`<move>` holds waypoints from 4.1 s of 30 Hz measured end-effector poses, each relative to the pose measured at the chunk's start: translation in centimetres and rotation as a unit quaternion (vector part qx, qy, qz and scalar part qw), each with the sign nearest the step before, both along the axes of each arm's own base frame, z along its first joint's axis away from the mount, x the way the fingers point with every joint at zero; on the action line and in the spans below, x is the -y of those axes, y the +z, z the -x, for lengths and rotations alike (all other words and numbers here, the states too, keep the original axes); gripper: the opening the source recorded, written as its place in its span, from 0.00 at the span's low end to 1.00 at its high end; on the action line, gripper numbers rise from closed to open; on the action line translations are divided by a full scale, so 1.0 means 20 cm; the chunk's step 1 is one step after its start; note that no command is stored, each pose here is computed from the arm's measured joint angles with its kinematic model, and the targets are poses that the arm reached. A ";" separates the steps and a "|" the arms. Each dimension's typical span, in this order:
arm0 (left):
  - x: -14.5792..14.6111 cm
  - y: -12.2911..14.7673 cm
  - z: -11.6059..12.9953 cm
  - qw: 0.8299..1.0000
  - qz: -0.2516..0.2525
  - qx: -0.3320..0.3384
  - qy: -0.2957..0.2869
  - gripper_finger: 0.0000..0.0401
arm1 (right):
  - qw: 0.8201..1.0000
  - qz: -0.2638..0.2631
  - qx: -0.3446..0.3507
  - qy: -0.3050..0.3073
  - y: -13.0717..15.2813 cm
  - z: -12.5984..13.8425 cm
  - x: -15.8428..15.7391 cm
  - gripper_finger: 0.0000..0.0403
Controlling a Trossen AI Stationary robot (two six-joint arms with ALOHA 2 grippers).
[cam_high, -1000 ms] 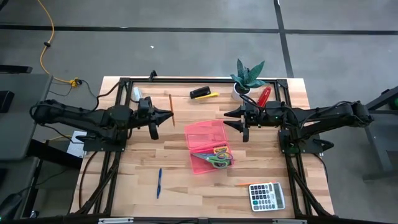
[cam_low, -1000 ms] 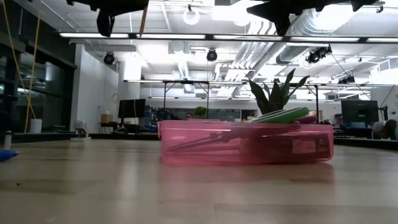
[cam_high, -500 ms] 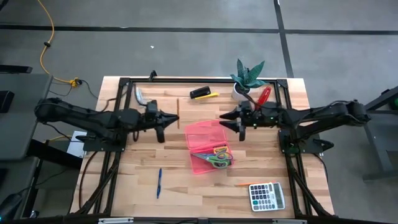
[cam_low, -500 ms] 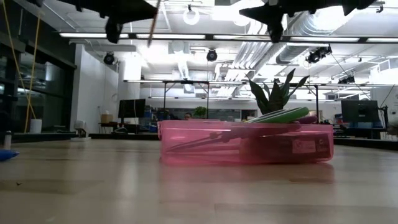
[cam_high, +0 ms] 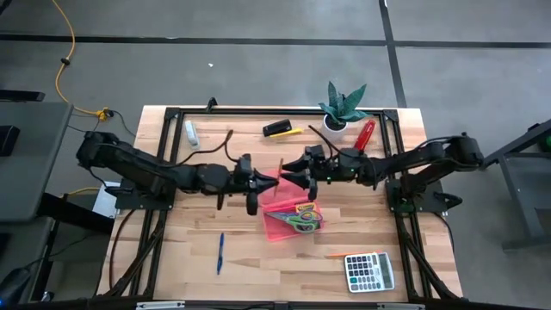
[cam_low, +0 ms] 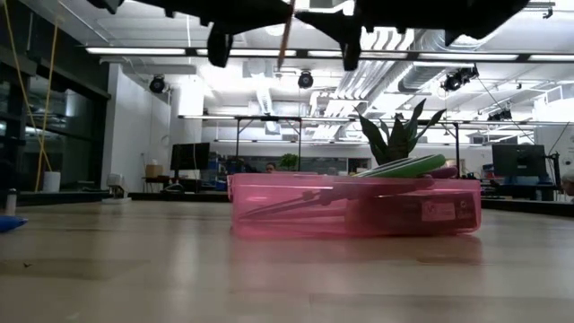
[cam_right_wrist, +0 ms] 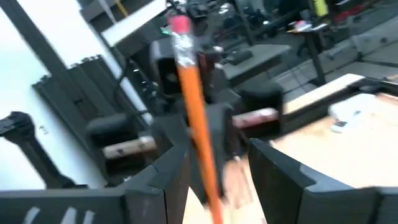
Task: Pack school essentials
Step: Put the top orange pencil into the pink supply box, then put the blue pen into the pink supply box
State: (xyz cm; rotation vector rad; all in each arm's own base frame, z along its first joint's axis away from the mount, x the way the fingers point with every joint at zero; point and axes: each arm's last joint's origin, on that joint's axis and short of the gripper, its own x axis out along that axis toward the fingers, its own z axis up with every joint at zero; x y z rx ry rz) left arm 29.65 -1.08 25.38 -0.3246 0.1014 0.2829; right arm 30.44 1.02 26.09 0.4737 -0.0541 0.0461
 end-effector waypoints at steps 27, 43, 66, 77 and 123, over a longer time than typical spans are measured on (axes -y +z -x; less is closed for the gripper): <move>-0.04 0.06 0.02 0.999 0.027 -0.013 -0.029 0.17 | 0.999 0.023 -0.017 0.021 0.12 0.00 0.02 0.02; -0.09 0.55 0.69 0.991 -0.059 0.111 0.038 0.35 | 0.974 0.168 -0.152 0.011 0.39 0.15 0.07 0.00; -0.09 0.55 0.71 0.992 -0.055 0.103 0.045 0.34 | 0.846 0.234 -0.438 0.194 -0.22 -0.40 -0.07 0.00; -0.09 0.55 0.71 0.992 -0.055 0.103 0.045 0.34 | 0.824 0.229 -0.478 0.198 -0.24 -0.36 -0.06 0.00; -0.09 0.52 0.72 0.995 -0.057 0.069 0.044 0.34 | 0.865 0.089 -0.479 0.116 -0.19 0.18 -0.05 0.37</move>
